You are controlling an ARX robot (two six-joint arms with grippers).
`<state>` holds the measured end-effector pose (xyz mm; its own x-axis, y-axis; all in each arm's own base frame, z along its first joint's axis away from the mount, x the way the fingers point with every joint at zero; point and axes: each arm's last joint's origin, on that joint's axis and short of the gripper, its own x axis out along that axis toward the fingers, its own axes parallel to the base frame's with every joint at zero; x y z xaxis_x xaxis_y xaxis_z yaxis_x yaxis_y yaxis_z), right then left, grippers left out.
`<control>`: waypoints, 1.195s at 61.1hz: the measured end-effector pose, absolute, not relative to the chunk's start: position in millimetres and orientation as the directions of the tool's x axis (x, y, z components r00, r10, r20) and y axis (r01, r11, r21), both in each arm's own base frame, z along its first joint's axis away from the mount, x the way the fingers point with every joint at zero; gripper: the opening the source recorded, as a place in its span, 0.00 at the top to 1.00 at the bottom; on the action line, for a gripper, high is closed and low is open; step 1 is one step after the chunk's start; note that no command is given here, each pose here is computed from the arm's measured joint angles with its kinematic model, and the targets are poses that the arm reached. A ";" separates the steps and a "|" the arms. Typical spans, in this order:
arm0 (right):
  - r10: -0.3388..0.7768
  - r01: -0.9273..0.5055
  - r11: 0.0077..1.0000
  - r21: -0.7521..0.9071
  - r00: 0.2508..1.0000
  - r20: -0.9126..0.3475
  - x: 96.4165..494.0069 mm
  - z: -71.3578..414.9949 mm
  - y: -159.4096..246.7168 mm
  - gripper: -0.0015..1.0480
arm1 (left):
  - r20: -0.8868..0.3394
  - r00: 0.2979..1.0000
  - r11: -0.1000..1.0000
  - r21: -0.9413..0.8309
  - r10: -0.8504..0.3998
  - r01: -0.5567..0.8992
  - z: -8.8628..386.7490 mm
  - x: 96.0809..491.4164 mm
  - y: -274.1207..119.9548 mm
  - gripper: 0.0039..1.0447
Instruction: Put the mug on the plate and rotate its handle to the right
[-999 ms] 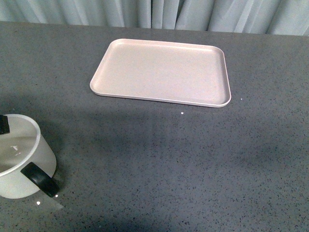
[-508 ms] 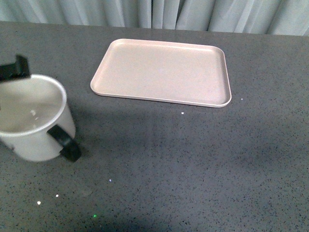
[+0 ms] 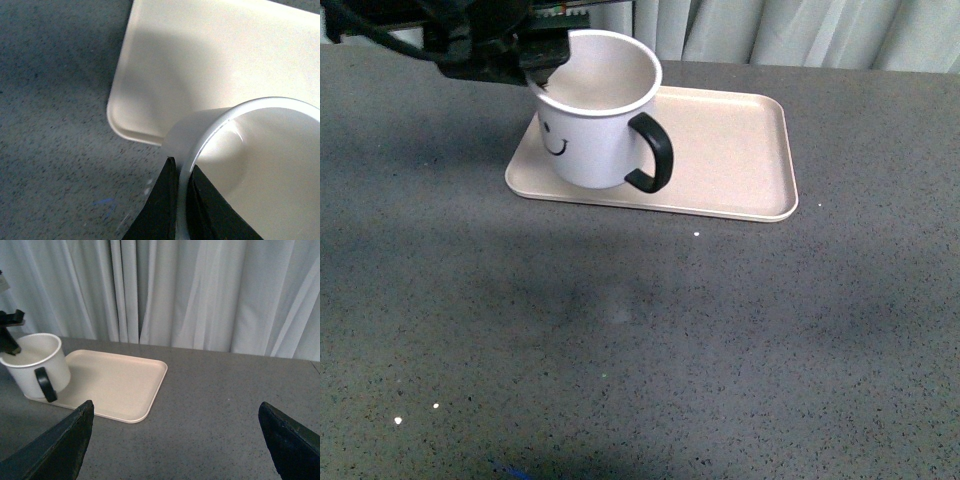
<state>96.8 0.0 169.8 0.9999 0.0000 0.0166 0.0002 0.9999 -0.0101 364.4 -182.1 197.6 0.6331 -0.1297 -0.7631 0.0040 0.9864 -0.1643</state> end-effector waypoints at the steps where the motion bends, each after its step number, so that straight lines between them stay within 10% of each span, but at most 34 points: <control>1: 0.000 0.000 1.000 -0.010 1.000 0.017 96.8 169.8 0.0 0.09 | -0.763 0.633 0.986 -0.165 -0.131 0.005 197.3 366.1 -183.4 0.98; 73: 0.000 0.001 1.000 -0.010 1.000 0.017 96.8 169.8 0.0 0.09 | -0.824 0.522 0.973 -0.149 -0.220 0.175 152.5 436.7 -232.3 0.98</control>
<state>96.8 0.0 169.8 0.9999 -0.0004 0.0166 0.0005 0.9999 -0.0101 436.7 -232.3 152.5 0.5216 -0.2200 -0.8243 0.1748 0.9732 -0.1491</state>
